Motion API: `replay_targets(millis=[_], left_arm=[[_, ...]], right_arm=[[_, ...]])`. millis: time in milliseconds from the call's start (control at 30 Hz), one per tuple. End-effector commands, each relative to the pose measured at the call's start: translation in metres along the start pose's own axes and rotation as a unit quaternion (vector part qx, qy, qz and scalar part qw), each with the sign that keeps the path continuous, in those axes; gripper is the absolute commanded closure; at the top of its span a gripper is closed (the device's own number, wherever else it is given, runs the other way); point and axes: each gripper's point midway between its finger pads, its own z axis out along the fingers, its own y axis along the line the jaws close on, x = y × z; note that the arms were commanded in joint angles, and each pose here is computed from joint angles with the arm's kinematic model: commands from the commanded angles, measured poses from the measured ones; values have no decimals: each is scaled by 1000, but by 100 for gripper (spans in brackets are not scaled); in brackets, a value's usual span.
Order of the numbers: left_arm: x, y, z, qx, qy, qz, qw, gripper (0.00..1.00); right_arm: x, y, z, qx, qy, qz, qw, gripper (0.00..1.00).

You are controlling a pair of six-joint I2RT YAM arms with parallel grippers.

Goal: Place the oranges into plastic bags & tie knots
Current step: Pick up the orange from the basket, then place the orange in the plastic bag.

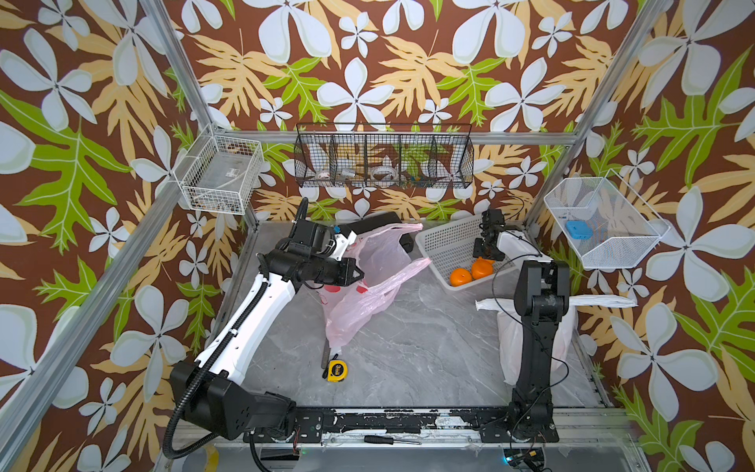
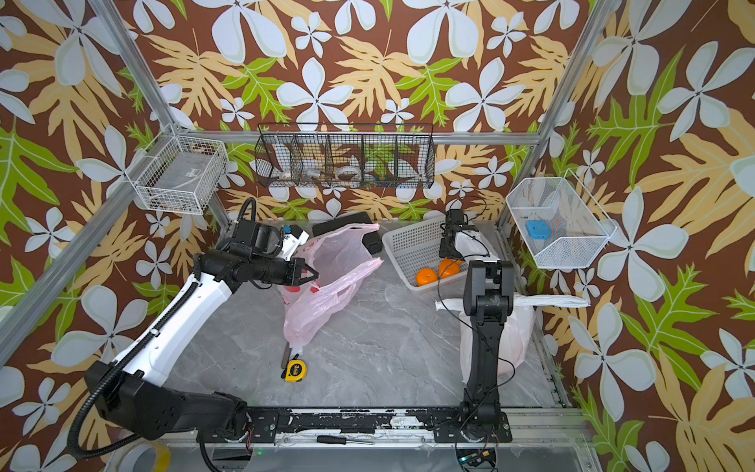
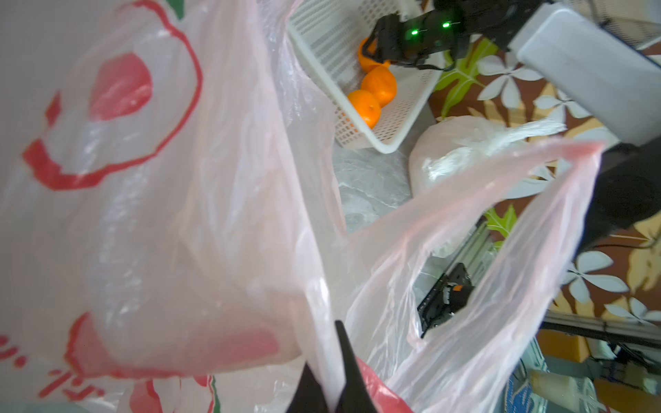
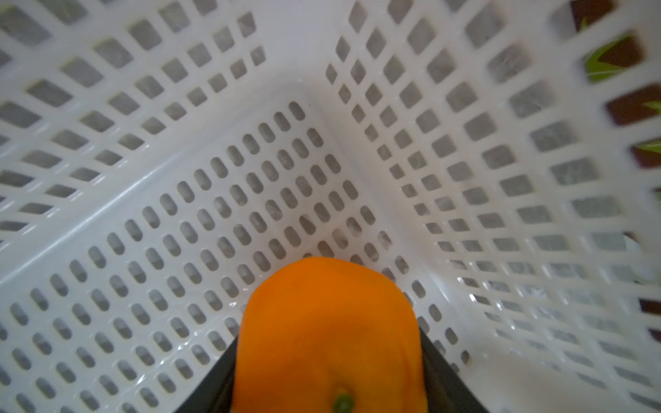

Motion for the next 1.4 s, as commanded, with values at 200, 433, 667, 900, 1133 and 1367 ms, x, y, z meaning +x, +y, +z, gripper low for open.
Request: replay_targets(millis=[200, 433, 667, 900, 1133, 1367], left_arm=[[-7, -89, 38, 108, 7, 134, 985, 100], [-7, -85, 47, 117, -11, 151, 982, 100], [8, -19, 80, 27, 6, 109, 994, 100], [-2, -14, 84, 39, -6, 103, 994, 100], [0, -15, 86, 48, -1, 107, 993, 100], [1, -18, 86, 59, -4, 110, 992, 100]], right_arm=[[-22, -4, -75, -40, -64, 15, 997, 51], [-26, -3, -176, -105, -140, 37, 984, 54], [22, 19, -271, -180, -183, 8, 966, 55], [84, 17, -317, -246, -177, -17, 953, 61], [101, 106, -416, -489, -220, -118, 836, 61], [90, 174, -380, -512, -171, -117, 834, 64]])
